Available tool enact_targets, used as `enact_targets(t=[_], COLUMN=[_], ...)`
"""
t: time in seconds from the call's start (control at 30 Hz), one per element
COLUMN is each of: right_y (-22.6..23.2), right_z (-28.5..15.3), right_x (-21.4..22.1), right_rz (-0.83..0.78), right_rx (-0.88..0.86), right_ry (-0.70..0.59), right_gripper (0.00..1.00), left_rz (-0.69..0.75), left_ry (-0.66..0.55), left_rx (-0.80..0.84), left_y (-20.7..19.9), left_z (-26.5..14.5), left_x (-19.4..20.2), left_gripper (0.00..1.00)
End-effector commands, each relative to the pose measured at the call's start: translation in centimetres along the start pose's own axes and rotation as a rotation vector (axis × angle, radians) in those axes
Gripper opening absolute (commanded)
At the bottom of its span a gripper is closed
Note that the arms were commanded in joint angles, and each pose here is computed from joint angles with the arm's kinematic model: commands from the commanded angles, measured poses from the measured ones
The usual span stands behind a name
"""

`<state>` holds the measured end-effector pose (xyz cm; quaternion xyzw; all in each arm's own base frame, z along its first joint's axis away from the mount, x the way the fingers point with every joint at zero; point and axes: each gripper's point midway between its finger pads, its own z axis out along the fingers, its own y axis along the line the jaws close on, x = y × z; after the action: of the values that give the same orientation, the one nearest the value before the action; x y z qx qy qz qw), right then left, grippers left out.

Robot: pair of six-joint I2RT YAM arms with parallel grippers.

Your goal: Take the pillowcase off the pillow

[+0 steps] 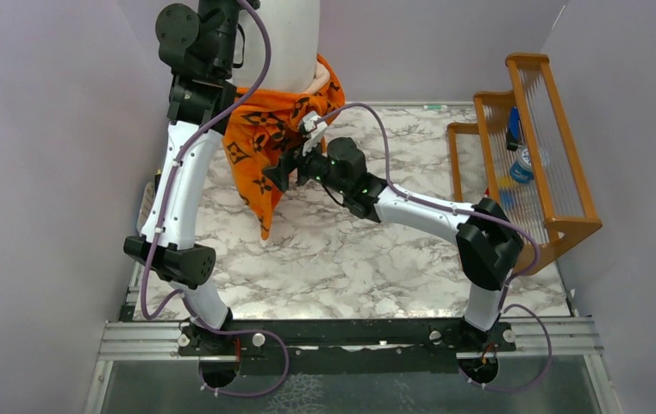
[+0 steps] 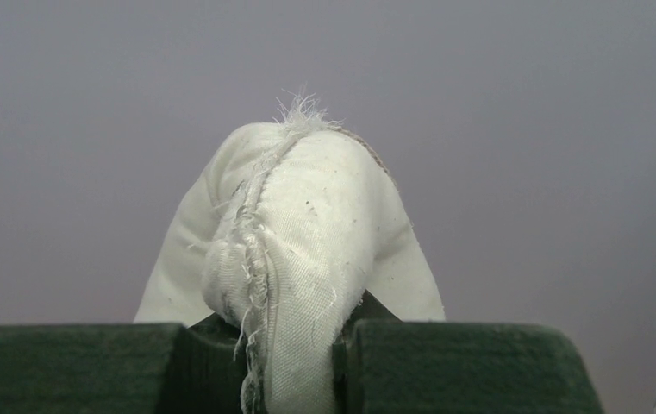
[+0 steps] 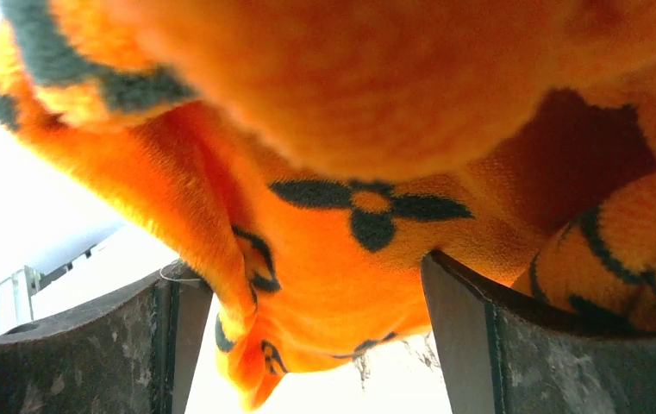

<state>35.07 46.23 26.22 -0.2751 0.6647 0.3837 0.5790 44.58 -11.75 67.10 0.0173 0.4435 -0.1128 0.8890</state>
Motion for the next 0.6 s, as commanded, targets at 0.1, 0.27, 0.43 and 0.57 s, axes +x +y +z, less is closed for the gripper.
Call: enact_targets(t=[0.1,0.27,0.43,0.57], right_y=[3.1,6.0,7.6,8.3], right_z=[1.4,1.4,2.6,3.4], right_x=[-2.5,-2.6,-2.5,-2.4], right_rz=[0.000,0.033,0.045,0.065], right_rx=[-0.068,-0.135,-0.130,-0.121], right_ry=[-0.070,-0.075,-0.067,-0.054], right_gripper=[0.81,0.80,0.74,0.63], left_rz=[-0.047,-0.015,-0.017,-0.013], left_ry=[-0.388,-0.384,-0.377,-0.379], left_rx=[0.000,-0.017,-0.021,-0.023], left_y=[-0.1,0.2,0.2,0.1], left_z=[-1.5,-1.4,-1.2,-1.2], left_x=[-13.4,-13.1,-12.6,-12.8], left_gripper=[0.00,0.00,0.00,0.00])
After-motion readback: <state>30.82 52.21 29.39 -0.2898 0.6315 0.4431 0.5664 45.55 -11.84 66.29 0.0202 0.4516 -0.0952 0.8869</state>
